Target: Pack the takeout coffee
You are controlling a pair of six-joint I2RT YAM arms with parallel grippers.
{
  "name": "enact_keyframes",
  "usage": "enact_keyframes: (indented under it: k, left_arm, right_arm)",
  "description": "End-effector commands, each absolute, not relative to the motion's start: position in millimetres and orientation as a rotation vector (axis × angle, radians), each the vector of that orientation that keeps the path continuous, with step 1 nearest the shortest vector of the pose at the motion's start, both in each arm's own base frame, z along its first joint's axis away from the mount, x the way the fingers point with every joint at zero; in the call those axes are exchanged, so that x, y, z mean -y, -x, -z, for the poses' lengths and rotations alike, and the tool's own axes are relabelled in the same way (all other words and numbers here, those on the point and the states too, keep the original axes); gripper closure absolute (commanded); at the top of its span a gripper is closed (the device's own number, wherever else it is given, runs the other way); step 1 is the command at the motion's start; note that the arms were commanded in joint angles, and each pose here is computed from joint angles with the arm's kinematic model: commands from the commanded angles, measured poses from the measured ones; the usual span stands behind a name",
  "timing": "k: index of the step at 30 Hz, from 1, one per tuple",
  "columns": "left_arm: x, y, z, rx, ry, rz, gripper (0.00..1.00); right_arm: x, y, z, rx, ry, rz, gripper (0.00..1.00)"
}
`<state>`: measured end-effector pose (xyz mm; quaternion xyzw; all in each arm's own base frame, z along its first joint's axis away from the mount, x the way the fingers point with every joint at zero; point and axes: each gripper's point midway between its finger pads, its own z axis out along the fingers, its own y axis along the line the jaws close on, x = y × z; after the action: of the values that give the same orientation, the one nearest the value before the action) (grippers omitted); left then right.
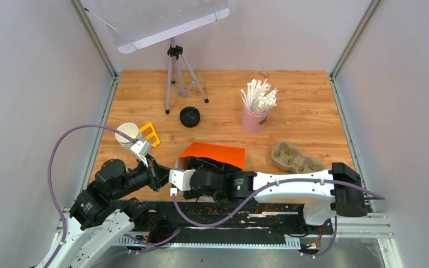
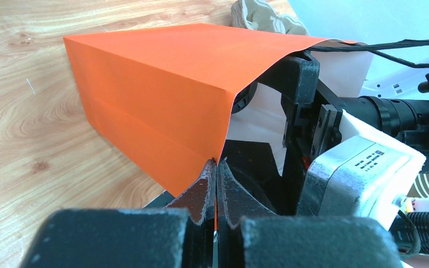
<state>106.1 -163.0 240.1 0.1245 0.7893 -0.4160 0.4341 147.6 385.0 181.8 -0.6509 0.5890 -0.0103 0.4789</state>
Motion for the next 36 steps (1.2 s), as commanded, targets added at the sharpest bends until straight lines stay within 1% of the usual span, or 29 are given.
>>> enact_keyframes:
  k: [1, 16, 36]
  left_arm:
    - [168, -107, -243, -1.956, -0.308, 1.062, 1.00]
    - [168, -108, -246, -1.950, -0.294, 1.067, 1.00]
    - [170, -105, -241, -1.981, -0.182, 1.147, 1.00]
  right_arm:
    - [-384, -153, -201, -1.422, 1.567, 0.084, 0.22]
    - [-384, -157, -182, -1.434, 1.640, 0.168, 0.21]
    - [-375, -173, -165, -1.444, 1.607, 0.234, 0.21]
